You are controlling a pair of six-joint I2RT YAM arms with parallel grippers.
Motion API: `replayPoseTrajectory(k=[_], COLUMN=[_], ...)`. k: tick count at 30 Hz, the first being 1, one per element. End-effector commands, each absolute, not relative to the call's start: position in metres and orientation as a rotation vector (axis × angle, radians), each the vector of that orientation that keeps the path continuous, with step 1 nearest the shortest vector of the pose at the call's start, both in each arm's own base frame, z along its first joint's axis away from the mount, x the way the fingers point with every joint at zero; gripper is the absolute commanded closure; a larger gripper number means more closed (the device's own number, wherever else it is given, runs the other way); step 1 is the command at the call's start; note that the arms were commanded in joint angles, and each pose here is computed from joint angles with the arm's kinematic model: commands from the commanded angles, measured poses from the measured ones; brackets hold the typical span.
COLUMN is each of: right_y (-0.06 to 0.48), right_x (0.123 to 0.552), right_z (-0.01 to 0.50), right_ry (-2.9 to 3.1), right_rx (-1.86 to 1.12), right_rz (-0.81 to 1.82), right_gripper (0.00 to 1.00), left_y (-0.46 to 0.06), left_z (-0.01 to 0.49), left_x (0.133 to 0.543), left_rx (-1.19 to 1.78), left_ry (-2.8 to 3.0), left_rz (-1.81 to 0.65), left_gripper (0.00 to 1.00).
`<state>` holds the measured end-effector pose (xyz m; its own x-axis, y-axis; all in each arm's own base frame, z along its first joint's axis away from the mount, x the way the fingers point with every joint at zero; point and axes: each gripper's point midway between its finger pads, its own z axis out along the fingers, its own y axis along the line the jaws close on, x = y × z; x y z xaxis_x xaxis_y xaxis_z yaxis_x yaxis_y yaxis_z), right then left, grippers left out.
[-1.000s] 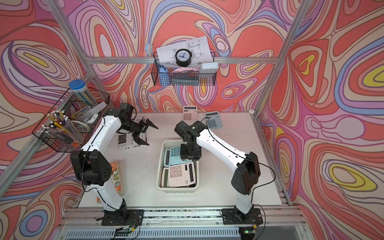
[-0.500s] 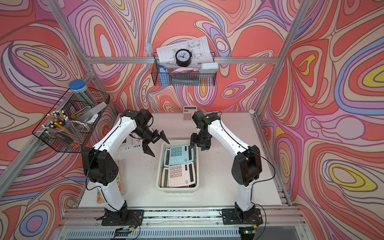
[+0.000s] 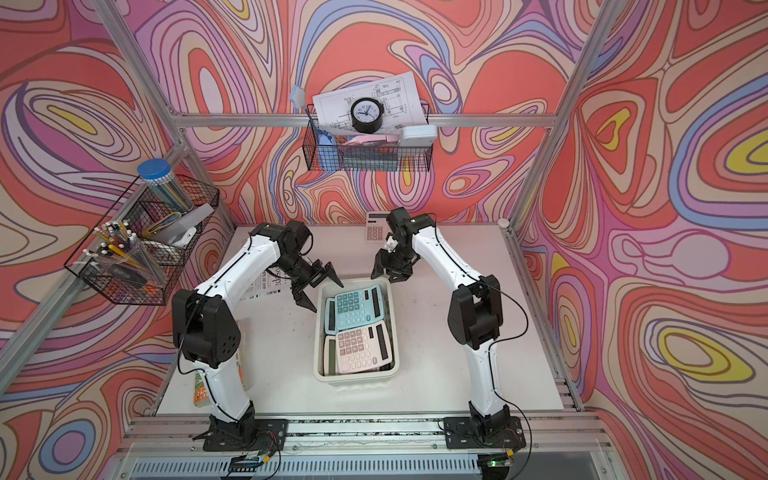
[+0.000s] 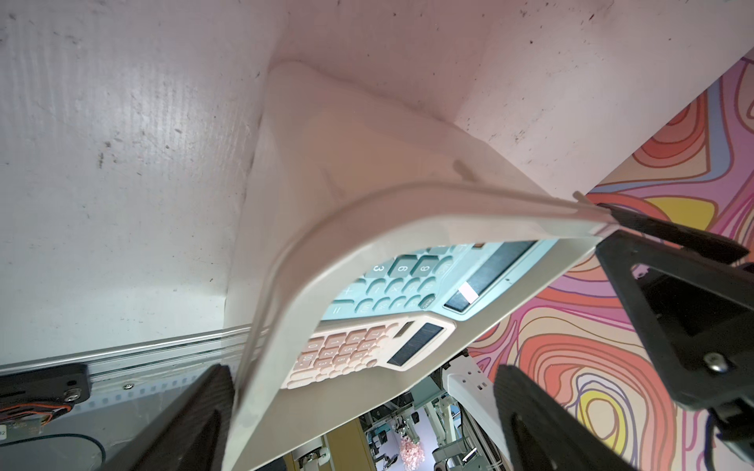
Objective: Put the calculator in the storage box
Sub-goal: Adjust the storage box at the center of the board.
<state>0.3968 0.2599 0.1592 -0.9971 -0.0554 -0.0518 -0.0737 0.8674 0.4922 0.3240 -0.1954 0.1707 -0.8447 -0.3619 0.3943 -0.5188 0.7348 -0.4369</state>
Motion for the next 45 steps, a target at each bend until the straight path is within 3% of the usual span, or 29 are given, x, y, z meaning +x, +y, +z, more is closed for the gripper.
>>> replayPoseTrajectory(k=[1,7,15,23,30,33,37,45], right_y=[0.286,0.302,0.271,0.255,0.261,0.268,0.277,0.295], right_x=[0.405,0.417,0.426,0.381,0.345,0.338,0.344,0.356], right_z=[0.172,0.173,0.176,0.172,0.175,0.176,0.185,0.188], right_ry=[2.932,2.897,2.903,2.935,2.905,2.902,2.872,2.849], right_rx=[-0.196,-0.186,-0.079,-0.216,-0.283,-0.303,-0.314,-0.348], right_rz=[0.973,1.076,0.869,0.913,1.105,1.179,1.214,1.244], right_gripper=[0.43,0.44,0.38,0.25,0.27,0.37,0.5,0.58], left_y=[-0.196,-0.185,-0.173,-0.179,-0.192,-0.195,-0.195,-0.177], left_z=[0.166,0.165,0.174,0.182,0.174,0.174,0.177,0.179], left_x=[0.352,0.367,0.352,0.305,0.289,0.294,0.303,0.323], left_rx=[0.719,0.775,0.678,0.461,0.426,0.434,0.443,0.519], left_ry=[-2.712,-2.73,-2.755,-2.731,-2.694,-2.711,-2.738,-2.778], left_rz=[0.828,0.844,0.773,0.63,0.635,0.665,0.667,0.669], left_gripper=[0.08,0.12,0.09,0.03,0.04,0.14,0.37,0.62])
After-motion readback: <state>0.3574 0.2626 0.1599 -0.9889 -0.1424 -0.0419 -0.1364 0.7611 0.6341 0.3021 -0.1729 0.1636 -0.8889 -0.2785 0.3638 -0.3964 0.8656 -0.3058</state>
